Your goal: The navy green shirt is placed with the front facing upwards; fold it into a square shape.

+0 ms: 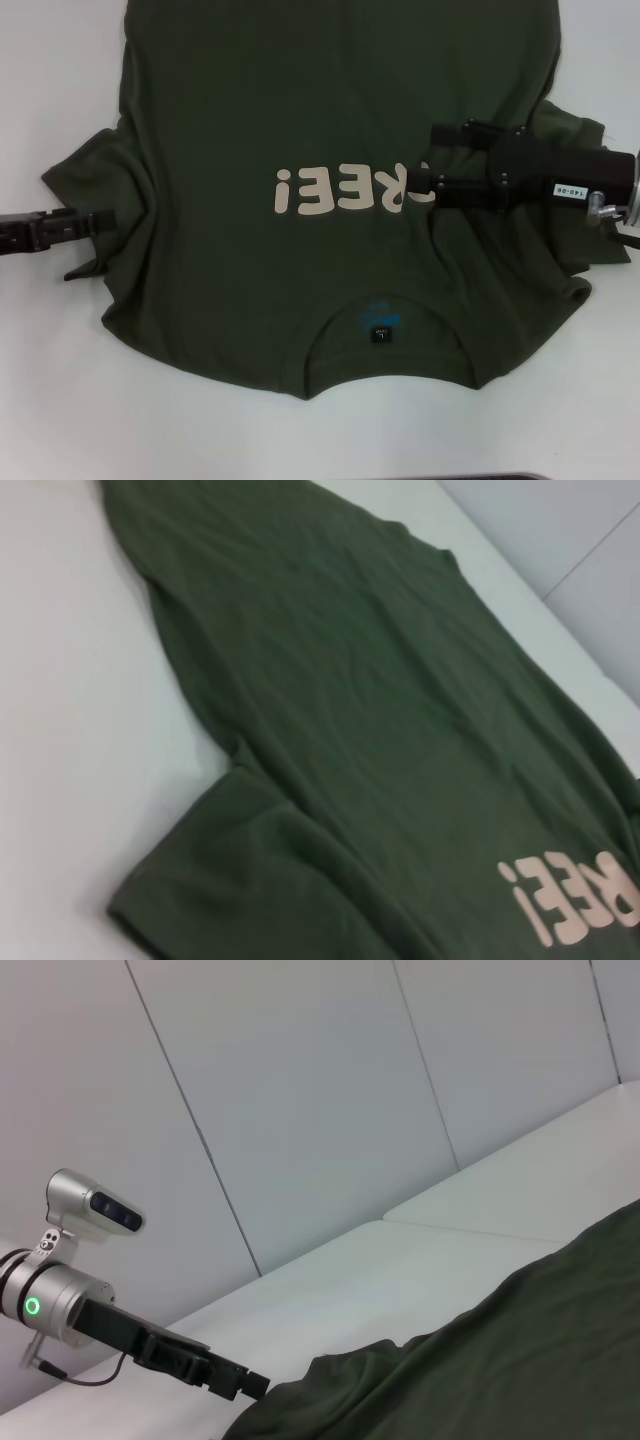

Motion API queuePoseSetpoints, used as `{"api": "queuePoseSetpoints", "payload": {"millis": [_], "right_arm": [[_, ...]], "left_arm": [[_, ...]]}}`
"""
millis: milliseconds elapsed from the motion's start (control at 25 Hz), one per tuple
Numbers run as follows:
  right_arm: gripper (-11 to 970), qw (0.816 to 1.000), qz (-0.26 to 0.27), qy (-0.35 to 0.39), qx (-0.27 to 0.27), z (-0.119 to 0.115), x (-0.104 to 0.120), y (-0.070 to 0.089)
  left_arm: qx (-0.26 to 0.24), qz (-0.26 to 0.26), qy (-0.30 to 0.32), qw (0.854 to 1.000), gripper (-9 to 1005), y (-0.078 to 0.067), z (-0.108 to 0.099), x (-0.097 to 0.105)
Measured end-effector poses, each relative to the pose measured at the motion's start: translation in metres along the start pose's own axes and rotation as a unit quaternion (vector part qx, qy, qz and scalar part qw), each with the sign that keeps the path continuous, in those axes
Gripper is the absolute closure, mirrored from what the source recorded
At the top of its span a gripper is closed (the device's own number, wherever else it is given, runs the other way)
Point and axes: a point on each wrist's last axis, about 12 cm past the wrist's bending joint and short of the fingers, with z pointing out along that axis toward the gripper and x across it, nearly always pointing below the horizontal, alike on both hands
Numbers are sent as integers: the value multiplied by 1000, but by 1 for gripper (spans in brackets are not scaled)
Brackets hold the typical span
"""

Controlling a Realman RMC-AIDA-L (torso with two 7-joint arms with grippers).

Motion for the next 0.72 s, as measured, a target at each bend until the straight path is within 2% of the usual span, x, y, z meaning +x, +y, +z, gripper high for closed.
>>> {"api": "queuePoseSetpoints", "payload": {"millis": [320, 720], "right_arm": [[18, 1000, 0, -1, 2, -1, 0, -1], [18, 1000, 1, -4, 4, -1, 0, -1]], "left_arm": [[-15, 2, 15, 1000, 123, 4, -3, -2], [-11, 6, 27, 1000, 124, 2, 0, -3]]}}
